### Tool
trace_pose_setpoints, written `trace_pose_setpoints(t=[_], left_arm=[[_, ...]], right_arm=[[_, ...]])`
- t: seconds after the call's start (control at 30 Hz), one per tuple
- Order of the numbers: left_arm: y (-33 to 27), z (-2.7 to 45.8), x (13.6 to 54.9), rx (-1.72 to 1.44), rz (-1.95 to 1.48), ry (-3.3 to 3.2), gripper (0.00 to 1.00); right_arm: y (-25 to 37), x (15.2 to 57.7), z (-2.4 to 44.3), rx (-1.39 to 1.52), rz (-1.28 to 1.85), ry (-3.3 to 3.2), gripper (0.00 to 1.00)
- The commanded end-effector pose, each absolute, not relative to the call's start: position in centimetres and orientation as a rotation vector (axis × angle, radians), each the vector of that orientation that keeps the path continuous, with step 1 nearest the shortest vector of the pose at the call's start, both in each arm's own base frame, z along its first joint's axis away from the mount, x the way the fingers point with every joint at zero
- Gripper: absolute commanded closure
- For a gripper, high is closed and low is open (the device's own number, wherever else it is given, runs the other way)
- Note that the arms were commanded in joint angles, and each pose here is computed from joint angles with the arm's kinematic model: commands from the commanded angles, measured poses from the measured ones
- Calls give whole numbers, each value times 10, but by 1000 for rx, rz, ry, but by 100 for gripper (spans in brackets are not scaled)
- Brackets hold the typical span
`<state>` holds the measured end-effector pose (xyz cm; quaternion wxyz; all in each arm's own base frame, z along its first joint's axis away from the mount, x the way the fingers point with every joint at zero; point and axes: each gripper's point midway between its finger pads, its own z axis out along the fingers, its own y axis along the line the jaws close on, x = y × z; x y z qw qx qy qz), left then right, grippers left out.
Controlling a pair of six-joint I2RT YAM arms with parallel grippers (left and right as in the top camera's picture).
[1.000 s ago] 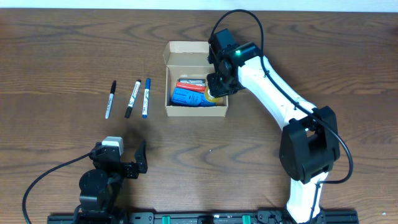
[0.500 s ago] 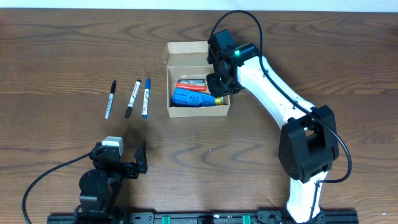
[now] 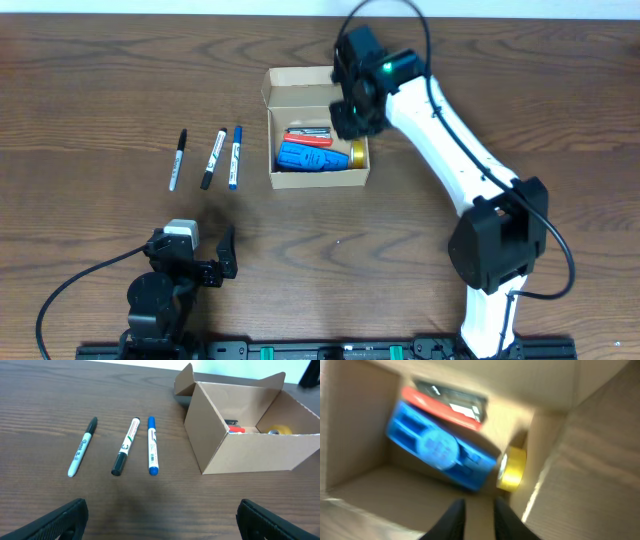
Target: Pack container
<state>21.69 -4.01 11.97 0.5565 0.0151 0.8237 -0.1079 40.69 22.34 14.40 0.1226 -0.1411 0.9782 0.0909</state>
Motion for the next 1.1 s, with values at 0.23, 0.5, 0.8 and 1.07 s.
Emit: trace_pose_setpoints(t=[0.23,0.5,0.8,1.07], left_arm=[[-39,111,217,33,-249,1959,5],[-39,111,217,33,-249,1959,4],[-39,111,217,33,-249,1959,5],[-39,111,217,33,-249,1959,5]], right_arm=[[190,396,253,-401,290,2693,89],[143,364,304,-326,134,2622,98],[107,313,318,-297,60,2566,99],[85,259,284,-321,111,2494,98]])
